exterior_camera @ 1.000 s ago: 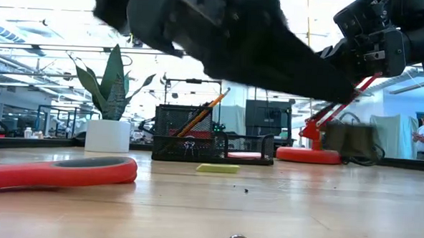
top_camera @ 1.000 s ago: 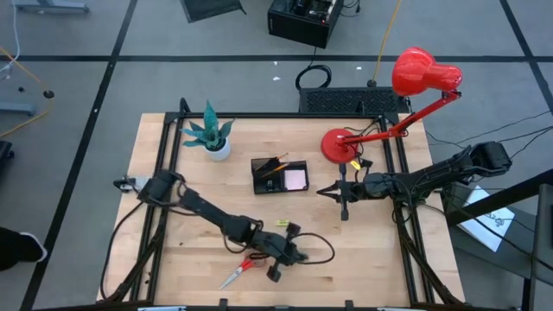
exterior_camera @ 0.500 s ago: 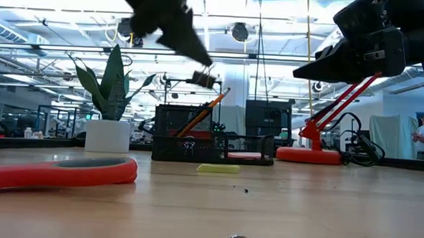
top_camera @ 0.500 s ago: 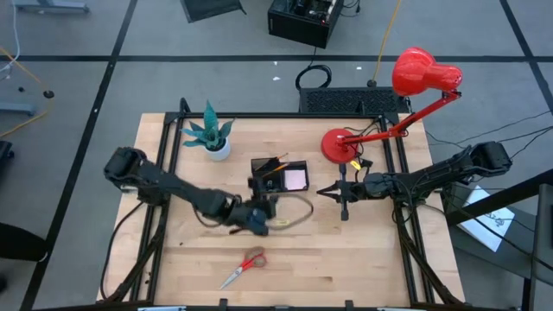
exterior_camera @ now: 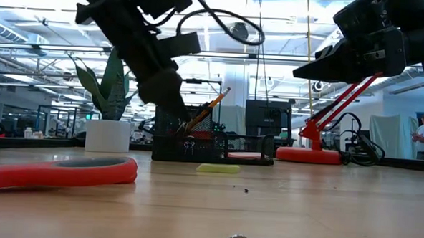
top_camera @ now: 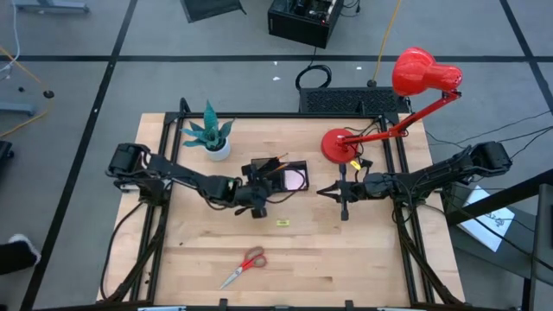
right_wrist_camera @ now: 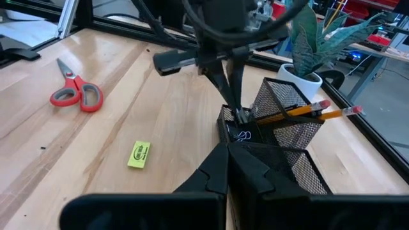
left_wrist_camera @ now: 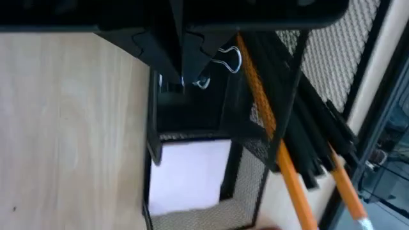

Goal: Pick and place office supplies into organizer
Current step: Put the black binder clip into the black desk organizer, then put the yellow eraser into the black desk organizer

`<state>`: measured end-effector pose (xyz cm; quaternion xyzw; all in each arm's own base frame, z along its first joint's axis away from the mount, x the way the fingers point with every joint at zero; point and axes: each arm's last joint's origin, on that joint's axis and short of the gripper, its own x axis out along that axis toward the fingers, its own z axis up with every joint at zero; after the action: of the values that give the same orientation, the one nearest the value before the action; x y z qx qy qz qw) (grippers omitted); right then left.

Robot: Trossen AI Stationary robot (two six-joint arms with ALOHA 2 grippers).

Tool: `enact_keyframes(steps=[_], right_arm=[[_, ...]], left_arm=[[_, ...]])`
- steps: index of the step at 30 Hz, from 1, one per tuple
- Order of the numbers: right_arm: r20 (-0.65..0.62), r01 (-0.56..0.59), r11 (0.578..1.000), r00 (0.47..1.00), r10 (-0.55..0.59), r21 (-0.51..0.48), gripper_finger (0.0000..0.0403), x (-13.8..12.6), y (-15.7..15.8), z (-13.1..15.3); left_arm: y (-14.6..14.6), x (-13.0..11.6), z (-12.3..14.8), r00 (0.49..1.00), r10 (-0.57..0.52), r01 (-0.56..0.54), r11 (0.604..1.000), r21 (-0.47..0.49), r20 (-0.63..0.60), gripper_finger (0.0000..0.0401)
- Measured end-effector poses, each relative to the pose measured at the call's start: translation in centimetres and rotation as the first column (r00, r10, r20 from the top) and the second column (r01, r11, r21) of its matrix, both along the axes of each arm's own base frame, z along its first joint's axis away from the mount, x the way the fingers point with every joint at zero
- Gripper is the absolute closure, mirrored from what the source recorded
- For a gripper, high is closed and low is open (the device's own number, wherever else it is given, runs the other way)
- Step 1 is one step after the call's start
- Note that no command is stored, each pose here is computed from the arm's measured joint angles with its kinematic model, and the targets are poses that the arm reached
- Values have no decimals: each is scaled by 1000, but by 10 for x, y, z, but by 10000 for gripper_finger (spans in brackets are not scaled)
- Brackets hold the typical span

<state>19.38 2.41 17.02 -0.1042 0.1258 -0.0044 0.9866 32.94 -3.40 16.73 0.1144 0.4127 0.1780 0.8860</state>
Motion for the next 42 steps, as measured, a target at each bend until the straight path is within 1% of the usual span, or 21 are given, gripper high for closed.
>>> enact_keyframes(steps=[4, 6, 11, 16, 19, 21, 24, 26, 28, 31, 33, 35, 38, 41, 42], right_arm=[[6, 1, 1000, 1000, -1, 9, 403, 0, 0, 1], [7, 4, 1000, 1000, -4, 21, 403, 0, 0, 1], [7, 5, 1000, 1000, -5, 26, 403, 0, 0, 1], [7, 5, 1000, 1000, -5, 26, 403, 0, 0, 1], [7, 5, 1000, 1000, -5, 26, 403, 0, 0, 1], [7, 5, 1000, 1000, -5, 26, 403, 0, 0, 1], [6, 5, 1000, 1000, -5, 28, 403, 0, 0, 1], [11, 4, 999, 1000, -4, 48, 403, 0, 1, 1], [18, -25, 997, 1000, 24, 73, 403, 0, 4, 2], [20, -88, 992, 996, 86, 88, 403, -1, 9, 2], [21, -111, 990, 994, 110, 90, 403, -1, 13, 2], [18, -134, 986, 991, 133, 97, 403, -1, 17, 2], [-3, -176, 979, 984, 177, 103, 403, 2, 28, 0], [-5, -213, 972, 977, 215, 103, 403, 13, 40, 2], [1, -218, 971, 976, 219, 103, 403, 18, 45, 3]], left_arm=[[5, -2, -4, 1000, -4, 4, 999, -32, -13, 397], [7, -2, -5, 1000, 1, -2, 999, -53, -16, 394], [8, -2, -5, 1000, 26, -26, 996, -83, -1, 352], [7, 0, -3, 1000, 15, -13, 997, -74, 24, 306], [2, 2, 5, 997, -10, 11, 1000, -21, 73, 290], [-9, 2, 19, 991, -65, 60, 997, 49, 115, 287], [-32, -5, 46, 973, -156, 127, 977, 170, 171, 291], [-50, -17, 67, 954, -216, 168, 960, 225, 209, 302], [-67, -31, 85, 932, -245, 177, 950, 256, 266, 317], [-88, -58, 96, 909, -272, 188, 944, 272, 317, 351], [-100, -72, 93, 894, -274, 194, 950, 244, 355, 380], [-106, -85, 77, 891, -256, 183, 958, 219, 376, 394], [-109, -98, 44, 877, -212, 157, 974, 161, 431, 387], [-103, -110, 9, 857, -185, 147, 982, 116, 480, 390], [-101, -113, 2, 843, -175, 143, 985, 102, 508, 394]])
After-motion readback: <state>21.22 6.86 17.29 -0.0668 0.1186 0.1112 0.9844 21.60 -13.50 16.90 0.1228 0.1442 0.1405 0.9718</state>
